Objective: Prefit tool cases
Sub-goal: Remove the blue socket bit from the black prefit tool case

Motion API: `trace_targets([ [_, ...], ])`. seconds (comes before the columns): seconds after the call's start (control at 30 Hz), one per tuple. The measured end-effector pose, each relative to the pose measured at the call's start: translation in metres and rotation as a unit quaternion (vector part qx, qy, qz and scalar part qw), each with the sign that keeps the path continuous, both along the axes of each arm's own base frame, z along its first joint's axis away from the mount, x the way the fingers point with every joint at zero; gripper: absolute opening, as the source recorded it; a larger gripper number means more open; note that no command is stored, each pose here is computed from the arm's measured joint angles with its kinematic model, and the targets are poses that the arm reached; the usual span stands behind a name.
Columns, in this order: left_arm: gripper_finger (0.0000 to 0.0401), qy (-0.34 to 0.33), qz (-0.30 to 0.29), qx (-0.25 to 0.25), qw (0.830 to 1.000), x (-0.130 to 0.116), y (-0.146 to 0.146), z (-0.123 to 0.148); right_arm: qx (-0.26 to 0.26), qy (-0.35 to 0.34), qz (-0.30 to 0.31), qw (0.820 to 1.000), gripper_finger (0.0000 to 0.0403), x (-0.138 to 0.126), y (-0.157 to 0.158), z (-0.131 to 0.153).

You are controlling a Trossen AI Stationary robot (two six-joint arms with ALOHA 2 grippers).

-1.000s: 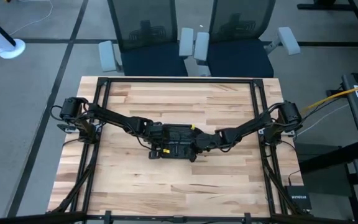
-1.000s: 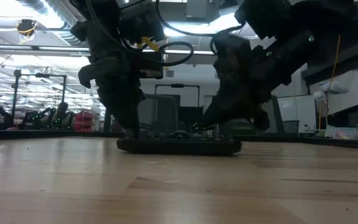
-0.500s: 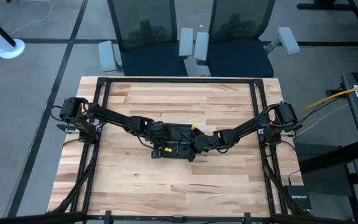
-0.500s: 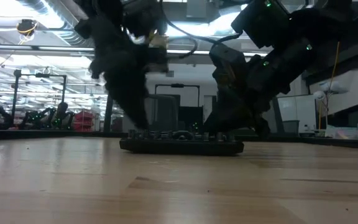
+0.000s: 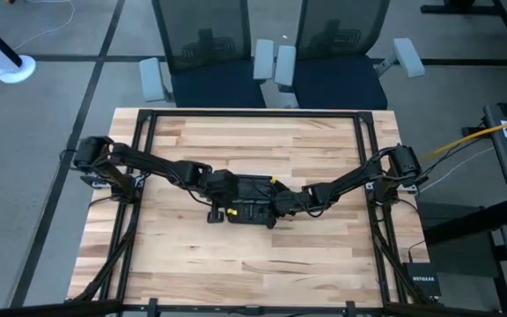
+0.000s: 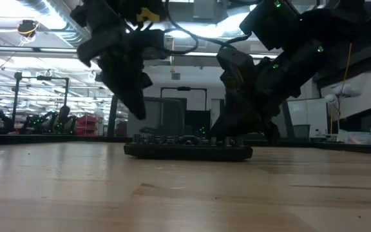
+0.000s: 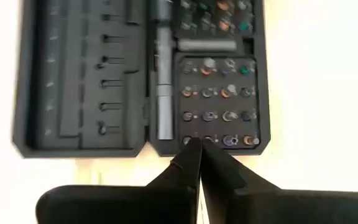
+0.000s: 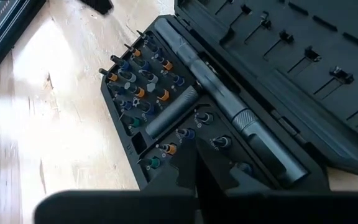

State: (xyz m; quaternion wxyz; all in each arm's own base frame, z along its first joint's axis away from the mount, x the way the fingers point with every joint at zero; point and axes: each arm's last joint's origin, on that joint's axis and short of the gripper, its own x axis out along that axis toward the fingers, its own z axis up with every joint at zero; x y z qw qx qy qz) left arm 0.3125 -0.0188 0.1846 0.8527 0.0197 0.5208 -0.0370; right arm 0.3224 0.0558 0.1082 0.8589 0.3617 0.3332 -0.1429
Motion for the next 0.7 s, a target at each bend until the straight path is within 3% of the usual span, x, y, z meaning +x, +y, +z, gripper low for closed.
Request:
trace_targets([
  [0.13, 0.0043, 0.010, -0.033, 0.001, 0.999, 0.002, 0.002, -0.007, 0.000, 0.000, 0.000, 1.000, 0.0000, 0.000, 0.000, 0.000],
  [0.4, 0.0131, 0.026, -0.034, 0.007, 0.999, 0.005, 0.010, -0.017, 0.001, -0.003, 0.000, 1.000, 0.0000, 0.000, 0.000, 0.000],
  [0.7, 0.0133, 0.021, -0.031, 0.006, 0.999, 0.006, 0.010, -0.017, 0.001, -0.007, 0.000, 1.000, 0.0000, 0.001, 0.000, 0.000],
])
